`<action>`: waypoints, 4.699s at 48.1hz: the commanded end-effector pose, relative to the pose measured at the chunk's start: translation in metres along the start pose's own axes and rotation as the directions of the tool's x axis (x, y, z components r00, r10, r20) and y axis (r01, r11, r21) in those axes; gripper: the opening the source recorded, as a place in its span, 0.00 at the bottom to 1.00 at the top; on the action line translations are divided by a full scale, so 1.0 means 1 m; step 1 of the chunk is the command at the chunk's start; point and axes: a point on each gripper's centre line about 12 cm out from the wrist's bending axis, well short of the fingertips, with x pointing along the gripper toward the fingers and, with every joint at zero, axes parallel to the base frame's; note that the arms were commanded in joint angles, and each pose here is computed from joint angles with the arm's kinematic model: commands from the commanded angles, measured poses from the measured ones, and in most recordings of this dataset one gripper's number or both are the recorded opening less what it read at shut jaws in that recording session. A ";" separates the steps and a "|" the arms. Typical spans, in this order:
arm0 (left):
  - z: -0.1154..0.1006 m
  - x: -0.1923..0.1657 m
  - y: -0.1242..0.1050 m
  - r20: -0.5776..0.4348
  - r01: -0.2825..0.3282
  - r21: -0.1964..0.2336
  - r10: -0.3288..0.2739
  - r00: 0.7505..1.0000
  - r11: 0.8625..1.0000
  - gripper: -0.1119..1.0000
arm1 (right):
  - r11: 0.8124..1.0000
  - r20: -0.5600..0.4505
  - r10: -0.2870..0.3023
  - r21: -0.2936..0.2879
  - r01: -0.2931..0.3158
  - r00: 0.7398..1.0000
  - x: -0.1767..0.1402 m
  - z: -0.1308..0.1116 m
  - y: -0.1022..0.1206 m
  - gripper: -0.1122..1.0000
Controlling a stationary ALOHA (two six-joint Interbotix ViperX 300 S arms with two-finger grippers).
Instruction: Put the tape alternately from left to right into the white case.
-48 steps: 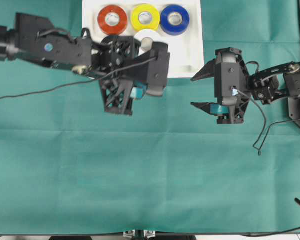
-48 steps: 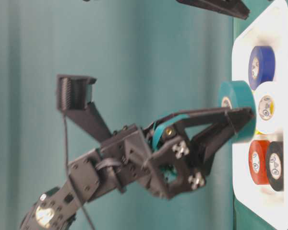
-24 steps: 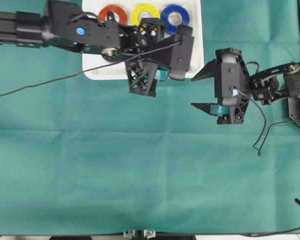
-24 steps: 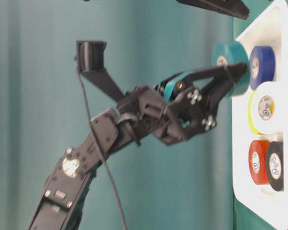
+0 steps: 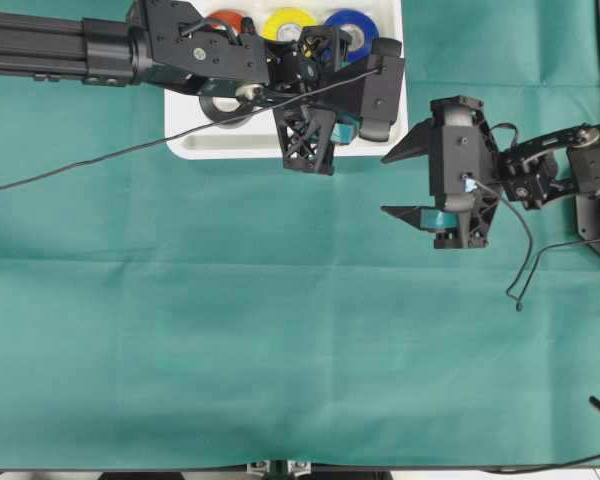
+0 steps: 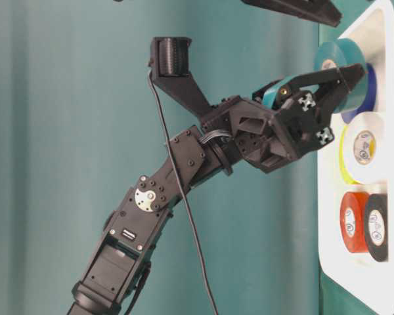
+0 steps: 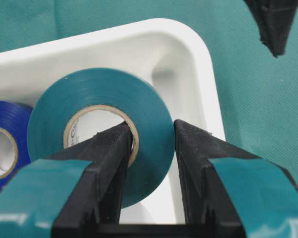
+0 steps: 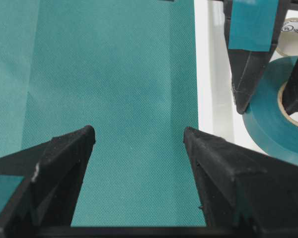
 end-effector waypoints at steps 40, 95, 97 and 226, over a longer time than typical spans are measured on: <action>0.009 -0.025 0.013 0.048 -0.028 -0.022 0.029 0.998 0.999 0.60 | 1.000 0.027 0.018 0.001 -0.018 0.999 -0.002 0.006 0.002 0.81; -0.039 -0.098 -0.080 0.013 0.094 -0.047 -0.093 0.996 0.994 0.94 | 1.000 0.025 0.018 0.001 -0.018 1.000 -0.002 0.005 0.003 0.81; -0.041 -0.101 -0.083 0.012 0.098 -0.057 -0.098 0.995 0.993 0.94 | 1.000 0.025 0.017 0.001 -0.017 1.000 -0.002 0.005 0.002 0.81; -0.135 -0.196 -0.101 0.359 0.098 -0.175 -0.029 0.933 0.980 0.93 | 0.998 0.309 0.037 0.031 -0.049 0.950 -0.089 -0.005 -0.011 0.81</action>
